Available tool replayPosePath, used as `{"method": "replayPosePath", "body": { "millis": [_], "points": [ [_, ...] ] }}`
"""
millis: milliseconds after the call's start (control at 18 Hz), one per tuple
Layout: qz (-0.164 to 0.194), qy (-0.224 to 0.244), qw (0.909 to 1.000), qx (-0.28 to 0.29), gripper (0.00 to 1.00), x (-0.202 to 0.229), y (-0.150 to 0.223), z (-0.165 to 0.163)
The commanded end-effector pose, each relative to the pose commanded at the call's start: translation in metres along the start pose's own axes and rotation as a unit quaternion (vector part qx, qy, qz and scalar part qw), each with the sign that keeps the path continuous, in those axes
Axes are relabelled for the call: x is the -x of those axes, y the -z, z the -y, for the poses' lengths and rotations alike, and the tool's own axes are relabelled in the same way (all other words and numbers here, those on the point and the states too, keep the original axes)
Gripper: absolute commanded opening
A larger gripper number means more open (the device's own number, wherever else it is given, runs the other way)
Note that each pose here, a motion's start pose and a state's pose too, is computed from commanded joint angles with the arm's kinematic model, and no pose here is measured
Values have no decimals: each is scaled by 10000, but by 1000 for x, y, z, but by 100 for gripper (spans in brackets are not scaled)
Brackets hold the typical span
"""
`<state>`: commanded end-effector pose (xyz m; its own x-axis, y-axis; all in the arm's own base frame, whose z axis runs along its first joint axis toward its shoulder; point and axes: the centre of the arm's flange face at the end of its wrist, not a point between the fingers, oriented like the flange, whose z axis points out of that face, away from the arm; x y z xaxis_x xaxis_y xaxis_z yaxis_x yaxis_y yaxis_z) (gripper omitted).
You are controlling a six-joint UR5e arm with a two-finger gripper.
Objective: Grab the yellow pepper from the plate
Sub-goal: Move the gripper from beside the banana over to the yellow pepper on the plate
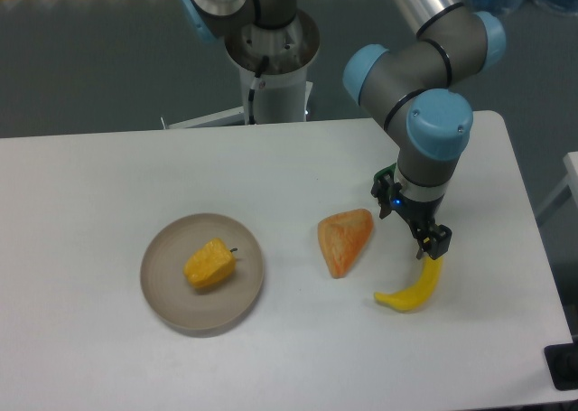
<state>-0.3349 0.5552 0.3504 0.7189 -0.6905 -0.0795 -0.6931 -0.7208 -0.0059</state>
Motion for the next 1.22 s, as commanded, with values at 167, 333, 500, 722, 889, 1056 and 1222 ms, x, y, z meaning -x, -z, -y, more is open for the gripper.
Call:
{"method": "replayPosePath", "body": {
  "millis": [167, 333, 500, 722, 889, 1056, 1222],
  "points": [
    [22, 8, 10000, -16, 100, 1, 2, 0],
    [19, 15, 10000, -66, 100, -4, 3, 7],
    [-29, 139, 9998, -135, 100, -14, 0, 26],
    [-8, 208, 9996, -195, 100, -52, 13, 82],
    [-29, 432, 9988, -208, 100, -80, 14, 134],
    [-159, 426, 9988, -156, 100, -116, 2, 187],
    [-81, 466, 9986, -222, 100, -134, -11, 226]
  ]
}}
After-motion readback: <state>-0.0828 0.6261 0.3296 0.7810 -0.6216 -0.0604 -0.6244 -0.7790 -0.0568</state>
